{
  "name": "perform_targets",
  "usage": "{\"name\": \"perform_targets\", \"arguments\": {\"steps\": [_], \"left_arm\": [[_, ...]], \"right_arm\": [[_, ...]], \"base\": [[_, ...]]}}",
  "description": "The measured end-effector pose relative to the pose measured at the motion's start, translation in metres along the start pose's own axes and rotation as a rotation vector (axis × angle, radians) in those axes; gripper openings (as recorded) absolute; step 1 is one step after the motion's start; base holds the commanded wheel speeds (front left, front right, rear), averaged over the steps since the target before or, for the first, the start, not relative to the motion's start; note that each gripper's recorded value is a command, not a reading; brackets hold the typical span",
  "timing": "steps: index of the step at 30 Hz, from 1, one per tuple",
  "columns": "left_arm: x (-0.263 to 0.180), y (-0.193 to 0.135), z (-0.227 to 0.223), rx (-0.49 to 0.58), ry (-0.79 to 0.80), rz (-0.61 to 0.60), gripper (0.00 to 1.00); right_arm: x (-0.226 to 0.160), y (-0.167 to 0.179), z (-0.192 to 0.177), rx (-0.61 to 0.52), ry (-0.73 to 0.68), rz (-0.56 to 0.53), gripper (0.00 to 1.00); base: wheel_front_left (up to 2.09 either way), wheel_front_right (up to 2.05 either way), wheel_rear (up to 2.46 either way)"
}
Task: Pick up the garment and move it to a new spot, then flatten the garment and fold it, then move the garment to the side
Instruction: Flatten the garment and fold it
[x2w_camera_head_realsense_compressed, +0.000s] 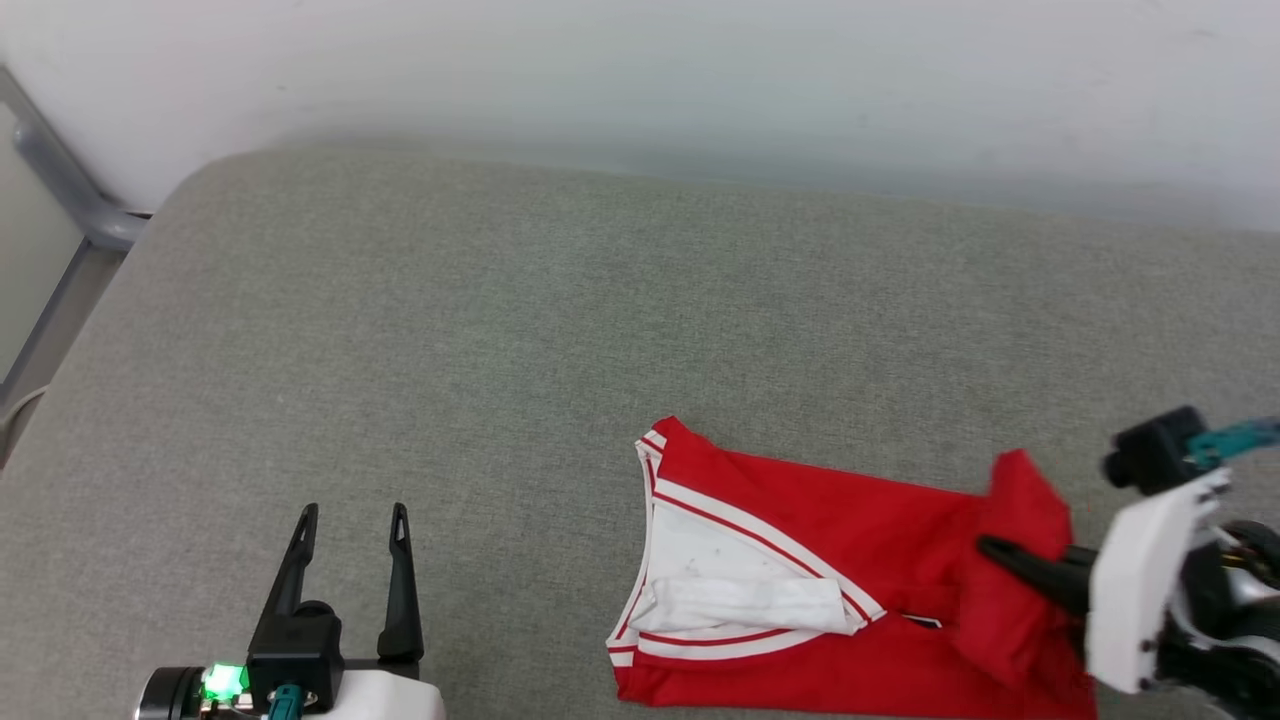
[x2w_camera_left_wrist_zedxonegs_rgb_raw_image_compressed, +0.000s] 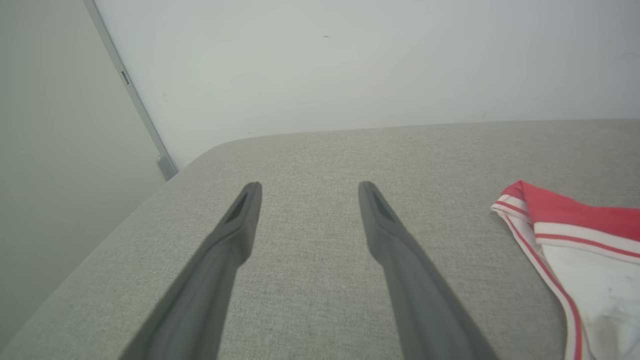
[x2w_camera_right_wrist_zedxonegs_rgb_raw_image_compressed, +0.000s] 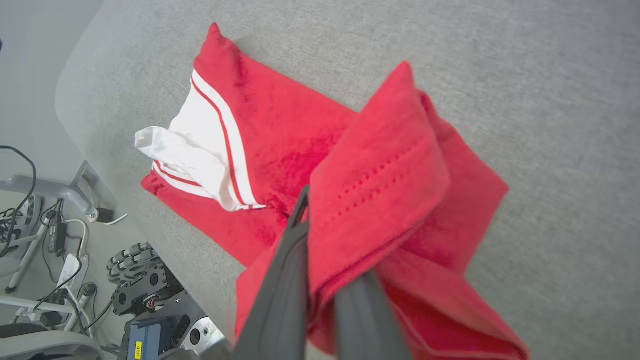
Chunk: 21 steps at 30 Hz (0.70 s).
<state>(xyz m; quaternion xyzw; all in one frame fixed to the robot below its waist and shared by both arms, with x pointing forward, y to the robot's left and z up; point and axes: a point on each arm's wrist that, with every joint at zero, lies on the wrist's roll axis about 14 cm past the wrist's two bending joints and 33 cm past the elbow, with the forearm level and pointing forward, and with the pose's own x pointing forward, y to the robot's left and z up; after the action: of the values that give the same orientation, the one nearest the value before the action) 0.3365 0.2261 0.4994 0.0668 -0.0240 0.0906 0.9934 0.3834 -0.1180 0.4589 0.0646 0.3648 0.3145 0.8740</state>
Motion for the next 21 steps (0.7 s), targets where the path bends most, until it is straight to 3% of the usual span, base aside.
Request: {"name": "perform_targets", "arguments": {"steps": [12,21], "left_arm": [[-0.001,0.007,-0.003,0.000,0.013,0.024,1.00],[0.000,0.012,-0.008,0.001,0.033,0.050,1.00]], "right_arm": [[0.058,0.079,0.004,-0.172,0.095,0.209,0.00],[0.097,0.086,-0.011,-0.205,0.185,0.227,0.00]], "base": [[0.00,0.00,0.00],[0.00,0.00,0.00]]}}
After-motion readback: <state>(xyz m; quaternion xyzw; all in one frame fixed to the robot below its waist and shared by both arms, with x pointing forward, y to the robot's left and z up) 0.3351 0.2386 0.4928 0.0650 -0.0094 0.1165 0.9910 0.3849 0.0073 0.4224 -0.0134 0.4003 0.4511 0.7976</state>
